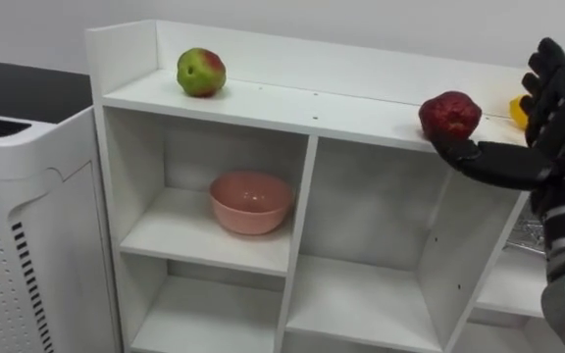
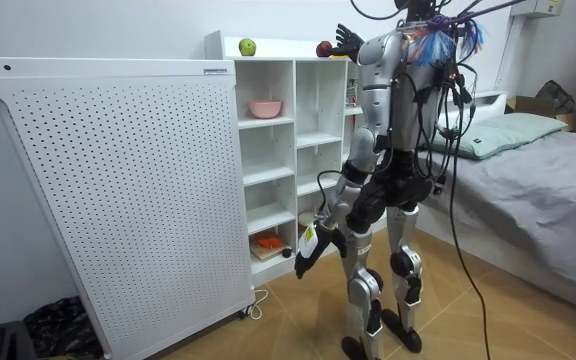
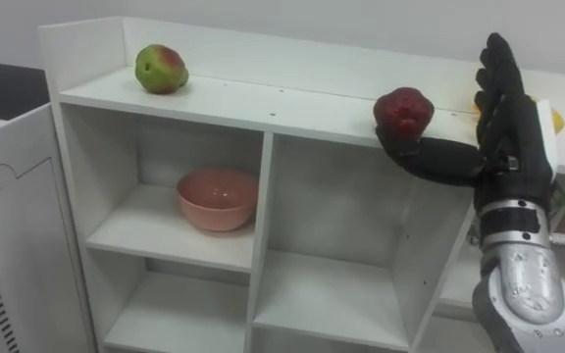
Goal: Arrange fruit in the closet
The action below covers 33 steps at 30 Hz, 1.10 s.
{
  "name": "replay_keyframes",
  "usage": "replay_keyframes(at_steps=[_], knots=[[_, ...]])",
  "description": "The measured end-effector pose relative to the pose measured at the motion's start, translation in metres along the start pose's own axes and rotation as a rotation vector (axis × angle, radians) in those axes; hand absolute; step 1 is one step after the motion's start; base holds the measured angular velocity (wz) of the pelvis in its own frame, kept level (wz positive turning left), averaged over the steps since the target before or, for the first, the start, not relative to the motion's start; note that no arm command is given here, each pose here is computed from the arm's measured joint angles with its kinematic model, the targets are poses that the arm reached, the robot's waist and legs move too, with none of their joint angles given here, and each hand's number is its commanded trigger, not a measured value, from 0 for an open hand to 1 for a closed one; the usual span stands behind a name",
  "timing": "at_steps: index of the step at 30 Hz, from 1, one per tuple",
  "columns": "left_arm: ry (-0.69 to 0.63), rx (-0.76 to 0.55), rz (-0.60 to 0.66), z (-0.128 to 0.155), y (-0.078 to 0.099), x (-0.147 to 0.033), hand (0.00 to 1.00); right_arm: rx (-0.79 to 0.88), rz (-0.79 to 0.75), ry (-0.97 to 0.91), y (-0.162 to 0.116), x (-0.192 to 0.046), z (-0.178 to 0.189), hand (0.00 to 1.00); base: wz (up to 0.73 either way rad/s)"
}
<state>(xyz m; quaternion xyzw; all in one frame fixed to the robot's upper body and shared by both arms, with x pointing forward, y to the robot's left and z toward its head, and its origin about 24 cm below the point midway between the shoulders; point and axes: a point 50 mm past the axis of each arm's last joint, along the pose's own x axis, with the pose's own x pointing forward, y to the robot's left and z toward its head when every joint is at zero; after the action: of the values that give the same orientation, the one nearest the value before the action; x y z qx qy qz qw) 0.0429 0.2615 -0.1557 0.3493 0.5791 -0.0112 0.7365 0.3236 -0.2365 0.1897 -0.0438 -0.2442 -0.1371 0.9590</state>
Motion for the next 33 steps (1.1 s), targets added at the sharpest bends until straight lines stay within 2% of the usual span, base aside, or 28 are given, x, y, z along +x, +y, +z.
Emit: replay_keyframes(at_steps=[18,19,20,21,22,23,25,27,29,31,33], knots=[[0.005,-0.003,0.010,-0.006,0.005,-0.001,0.00,-0.020,-0.002,0.056,-0.010,0.009,-0.010,0.00,0.02],[0.008,-0.004,0.011,-0.007,0.005,-0.001,0.00,-0.028,0.005,0.057,-0.010,0.010,-0.010,0.04,0.00],[0.009,-0.005,0.011,-0.007,0.005,-0.001,0.00,-0.032,0.009,0.056,-0.010,0.010,-0.010,0.18,0.00],[0.012,-0.011,0.007,-0.008,0.006,-0.001,0.00,-0.037,0.018,0.054,-0.010,0.010,-0.010,0.22,0.00],[0.014,-0.013,0.007,-0.008,0.006,-0.001,0.00,-0.038,0.029,0.054,-0.009,0.010,-0.010,0.43,0.00],[0.014,-0.015,0.006,-0.009,0.006,-0.001,0.00,-0.038,0.034,0.054,-0.009,0.010,-0.010,0.55,0.00],[0.016,-0.019,0.008,-0.009,0.007,-0.001,0.00,-0.051,0.046,0.051,-0.008,0.009,-0.010,0.60,0.00],[0.014,-0.017,0.009,-0.008,0.007,-0.001,0.00,-0.088,0.064,0.042,-0.007,0.009,-0.010,0.73,0.00],[0.013,-0.017,0.009,-0.008,0.007,-0.001,0.00,-0.118,0.089,0.036,-0.006,0.009,-0.010,0.79,0.00],[0.011,-0.017,0.010,-0.007,0.008,0.000,0.00,-0.142,0.108,0.027,-0.004,0.010,-0.009,0.99,0.00],[0.011,-0.016,0.009,-0.007,0.007,0.000,0.00,-0.151,0.118,0.022,-0.003,0.011,-0.008,1.00,0.00]])
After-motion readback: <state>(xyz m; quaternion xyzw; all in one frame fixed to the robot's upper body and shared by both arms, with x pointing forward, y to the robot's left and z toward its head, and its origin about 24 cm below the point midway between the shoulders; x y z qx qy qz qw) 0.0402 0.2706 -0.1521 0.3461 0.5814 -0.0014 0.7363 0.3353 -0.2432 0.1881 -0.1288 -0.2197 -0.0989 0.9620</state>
